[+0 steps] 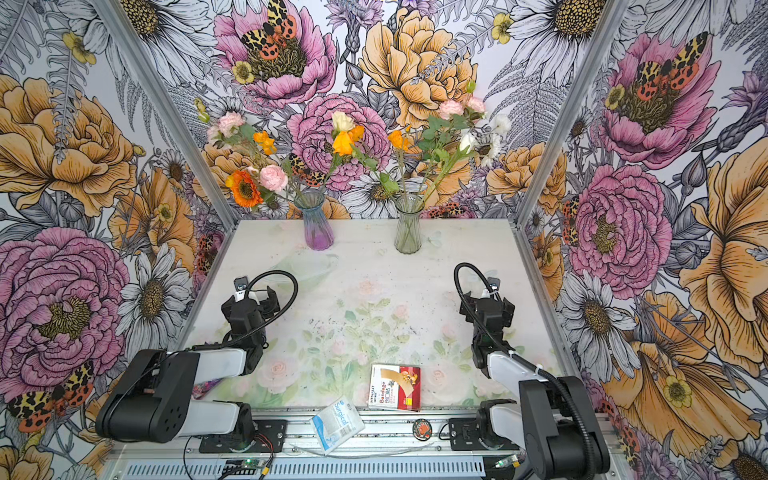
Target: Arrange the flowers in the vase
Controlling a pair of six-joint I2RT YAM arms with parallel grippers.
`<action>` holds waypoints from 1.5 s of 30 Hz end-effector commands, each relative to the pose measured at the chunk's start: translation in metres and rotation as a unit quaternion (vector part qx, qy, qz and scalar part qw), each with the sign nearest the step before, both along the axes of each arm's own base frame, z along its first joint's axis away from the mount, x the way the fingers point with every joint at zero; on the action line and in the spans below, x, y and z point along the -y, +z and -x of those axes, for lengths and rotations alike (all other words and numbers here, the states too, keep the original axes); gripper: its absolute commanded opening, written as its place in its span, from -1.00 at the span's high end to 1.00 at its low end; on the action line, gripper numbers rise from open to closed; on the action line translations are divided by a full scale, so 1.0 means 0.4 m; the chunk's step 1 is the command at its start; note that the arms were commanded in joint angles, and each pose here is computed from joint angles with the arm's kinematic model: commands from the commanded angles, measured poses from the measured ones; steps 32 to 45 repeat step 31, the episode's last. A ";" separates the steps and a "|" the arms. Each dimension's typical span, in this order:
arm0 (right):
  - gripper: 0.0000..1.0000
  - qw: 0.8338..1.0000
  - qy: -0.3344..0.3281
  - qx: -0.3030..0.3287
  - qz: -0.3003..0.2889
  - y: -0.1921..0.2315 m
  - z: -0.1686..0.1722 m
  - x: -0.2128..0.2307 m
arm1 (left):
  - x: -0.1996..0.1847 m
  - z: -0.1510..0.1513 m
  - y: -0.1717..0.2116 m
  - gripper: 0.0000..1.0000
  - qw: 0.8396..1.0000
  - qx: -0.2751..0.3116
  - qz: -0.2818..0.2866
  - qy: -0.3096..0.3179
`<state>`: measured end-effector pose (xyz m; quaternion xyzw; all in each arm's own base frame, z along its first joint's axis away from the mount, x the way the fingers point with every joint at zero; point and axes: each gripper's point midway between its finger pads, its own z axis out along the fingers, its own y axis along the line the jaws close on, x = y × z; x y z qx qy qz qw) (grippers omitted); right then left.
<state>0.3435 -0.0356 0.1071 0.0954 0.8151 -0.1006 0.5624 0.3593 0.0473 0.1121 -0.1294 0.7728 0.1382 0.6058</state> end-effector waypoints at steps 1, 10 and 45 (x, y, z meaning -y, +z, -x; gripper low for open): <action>-0.99 0.992 0.053 0.108 0.021 0.110 -0.056 -0.035 | 0.038 -0.040 0.079 -0.98 0.992 0.112 0.003 -0.057; -0.99 0.993 0.101 0.061 0.018 0.023 -0.122 -0.066 | 0.034 -0.070 0.066 -0.98 0.996 0.075 0.011 -0.053; -0.99 0.997 0.050 0.055 0.016 0.021 -0.133 -0.026 | 0.040 -0.090 0.057 -0.98 0.997 0.051 0.008 -0.054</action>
